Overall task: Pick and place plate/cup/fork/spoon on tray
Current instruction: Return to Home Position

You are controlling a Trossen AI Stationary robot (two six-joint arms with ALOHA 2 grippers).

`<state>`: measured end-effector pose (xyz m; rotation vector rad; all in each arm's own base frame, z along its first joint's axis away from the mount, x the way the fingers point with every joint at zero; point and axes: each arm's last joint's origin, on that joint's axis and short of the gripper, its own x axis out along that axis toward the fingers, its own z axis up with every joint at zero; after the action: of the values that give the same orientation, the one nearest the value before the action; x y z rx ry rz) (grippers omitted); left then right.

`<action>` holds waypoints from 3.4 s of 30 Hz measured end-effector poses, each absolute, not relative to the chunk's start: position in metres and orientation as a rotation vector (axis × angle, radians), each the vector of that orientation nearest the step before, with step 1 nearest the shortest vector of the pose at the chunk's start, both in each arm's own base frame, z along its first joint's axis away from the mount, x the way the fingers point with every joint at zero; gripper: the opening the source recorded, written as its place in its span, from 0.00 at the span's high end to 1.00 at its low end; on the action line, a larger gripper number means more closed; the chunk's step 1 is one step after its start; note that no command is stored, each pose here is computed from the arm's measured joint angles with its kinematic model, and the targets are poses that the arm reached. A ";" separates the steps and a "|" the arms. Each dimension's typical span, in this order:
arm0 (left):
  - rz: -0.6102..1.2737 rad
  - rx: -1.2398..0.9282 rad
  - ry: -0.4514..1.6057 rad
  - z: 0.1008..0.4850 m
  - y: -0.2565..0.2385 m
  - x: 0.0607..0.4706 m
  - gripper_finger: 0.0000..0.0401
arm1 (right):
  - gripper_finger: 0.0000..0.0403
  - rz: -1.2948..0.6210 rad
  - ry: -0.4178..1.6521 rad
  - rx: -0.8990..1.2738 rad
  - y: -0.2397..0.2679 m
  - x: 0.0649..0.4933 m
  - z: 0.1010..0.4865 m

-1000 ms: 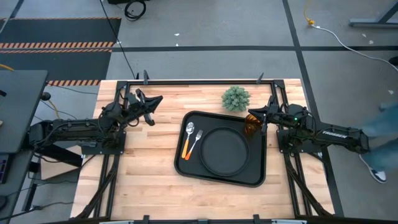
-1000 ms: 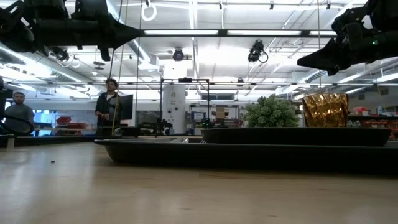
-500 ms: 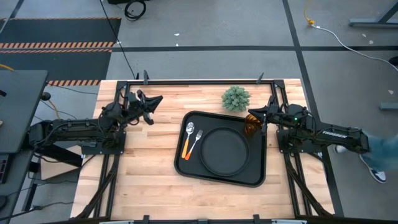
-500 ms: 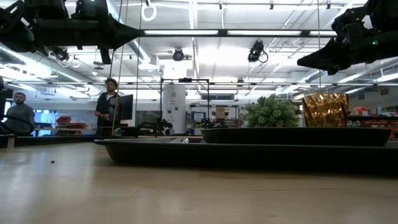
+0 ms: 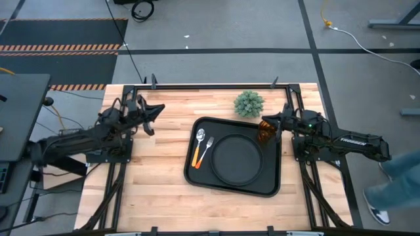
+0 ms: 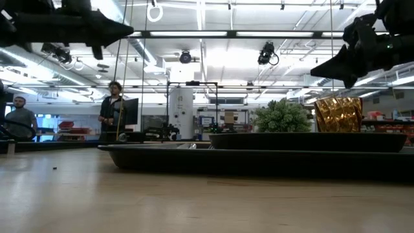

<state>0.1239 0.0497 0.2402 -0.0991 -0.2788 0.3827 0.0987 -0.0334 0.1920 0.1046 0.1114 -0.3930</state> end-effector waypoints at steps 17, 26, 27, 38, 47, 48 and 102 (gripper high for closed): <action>0.180 -0.055 -0.264 0.241 0.014 0.096 0.98 | 0.94 0.029 -0.097 0.151 0.001 0.105 0.214; 0.240 -0.003 -0.263 0.242 0.012 0.096 0.98 | 0.94 0.043 -0.146 0.253 0.018 0.102 0.219; 0.241 0.002 -0.263 0.242 0.012 0.096 0.98 | 0.94 0.054 -0.144 0.261 0.019 0.101 0.219; 0.209 0.033 -0.239 0.240 0.011 0.097 0.98 | 0.94 0.271 -0.240 0.264 0.018 0.083 0.227; 0.220 0.092 -0.238 0.241 0.012 0.099 0.98 | 0.94 0.406 -0.269 0.247 0.014 0.075 0.241; 0.219 0.092 -0.228 0.240 0.012 0.100 0.98 | 0.94 0.403 -0.274 0.238 0.013 0.075 0.241; 0.469 0.041 -0.116 0.179 0.016 0.096 0.98 | 0.94 0.034 -0.224 0.201 0.006 0.095 0.187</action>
<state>0.0960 0.0162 0.1792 0.0411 -0.1158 0.4693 0.0948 0.0063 0.1874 0.2009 -0.2242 0.0339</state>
